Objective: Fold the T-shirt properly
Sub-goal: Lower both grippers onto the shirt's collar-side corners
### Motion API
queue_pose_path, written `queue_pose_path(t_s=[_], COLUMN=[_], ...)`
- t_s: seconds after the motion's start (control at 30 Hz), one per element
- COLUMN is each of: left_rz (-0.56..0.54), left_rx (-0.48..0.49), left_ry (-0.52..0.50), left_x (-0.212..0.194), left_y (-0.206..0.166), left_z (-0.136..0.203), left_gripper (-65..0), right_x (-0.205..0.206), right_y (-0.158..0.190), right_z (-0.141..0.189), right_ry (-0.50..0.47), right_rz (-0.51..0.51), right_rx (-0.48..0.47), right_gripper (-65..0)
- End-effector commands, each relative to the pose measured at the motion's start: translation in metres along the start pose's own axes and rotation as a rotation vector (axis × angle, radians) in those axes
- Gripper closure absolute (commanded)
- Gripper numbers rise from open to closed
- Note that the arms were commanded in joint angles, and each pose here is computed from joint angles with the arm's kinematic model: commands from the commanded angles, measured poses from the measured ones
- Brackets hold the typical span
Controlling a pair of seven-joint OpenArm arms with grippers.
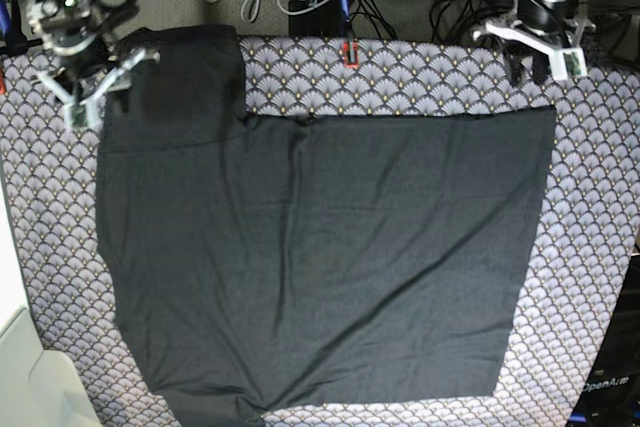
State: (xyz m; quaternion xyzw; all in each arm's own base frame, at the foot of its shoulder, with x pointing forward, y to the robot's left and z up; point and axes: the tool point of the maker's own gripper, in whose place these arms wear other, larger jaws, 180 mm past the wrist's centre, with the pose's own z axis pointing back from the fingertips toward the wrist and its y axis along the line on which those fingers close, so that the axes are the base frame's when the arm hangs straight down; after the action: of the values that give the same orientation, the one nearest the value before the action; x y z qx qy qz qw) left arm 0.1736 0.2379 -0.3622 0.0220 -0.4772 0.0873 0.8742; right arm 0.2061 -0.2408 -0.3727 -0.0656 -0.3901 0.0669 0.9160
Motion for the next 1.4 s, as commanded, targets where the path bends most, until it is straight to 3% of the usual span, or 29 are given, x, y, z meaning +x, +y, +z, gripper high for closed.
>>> queue_pose_path(t_s=[0.0,0.23,0.7,0.93,1.13,1.3,1.37], left_rz=[-0.007,-0.017,-0.020,-0.014,-0.034,-0.031,-0.033], left_rx=[0.009,0.019,0.022,0.082,0.083,0.090,0.090], left_ry=[-0.038,-0.060,-0.091,-0.149,-0.160,-0.147,-0.144], left_x=[0.011,0.020,0.031,0.052,0.059,0.054,0.053], left_y=[0.005,0.010,0.010,0.032,0.036,0.039,0.039], left_z=[0.003,0.002,-0.004,-0.008,-0.010,-0.011,-0.011], left_gripper=[-22.4,-22.5,-22.5,-22.5,-22.5,-22.6,-22.6], right_x=[-0.001,-0.035,-0.076,-0.080,-0.077,-0.091,-0.092], right_y=[-0.001,-0.021,-0.001,0.006,0.006,0.001,-0.001], right_z=[-0.001,-0.010,-0.008,-0.008,-0.013,-0.025,-0.026], right_ry=[0.004,0.084,0.181,0.187,0.181,0.222,0.222], right_rz=[0.011,-0.065,-0.114,-0.130,-0.138,-0.158,-0.158], right_rx=[0.018,0.000,0.047,0.057,0.060,0.074,0.072], right_gripper=[-26.8,-26.7,-26.6,-26.0,-15.3,0.0,0.0])
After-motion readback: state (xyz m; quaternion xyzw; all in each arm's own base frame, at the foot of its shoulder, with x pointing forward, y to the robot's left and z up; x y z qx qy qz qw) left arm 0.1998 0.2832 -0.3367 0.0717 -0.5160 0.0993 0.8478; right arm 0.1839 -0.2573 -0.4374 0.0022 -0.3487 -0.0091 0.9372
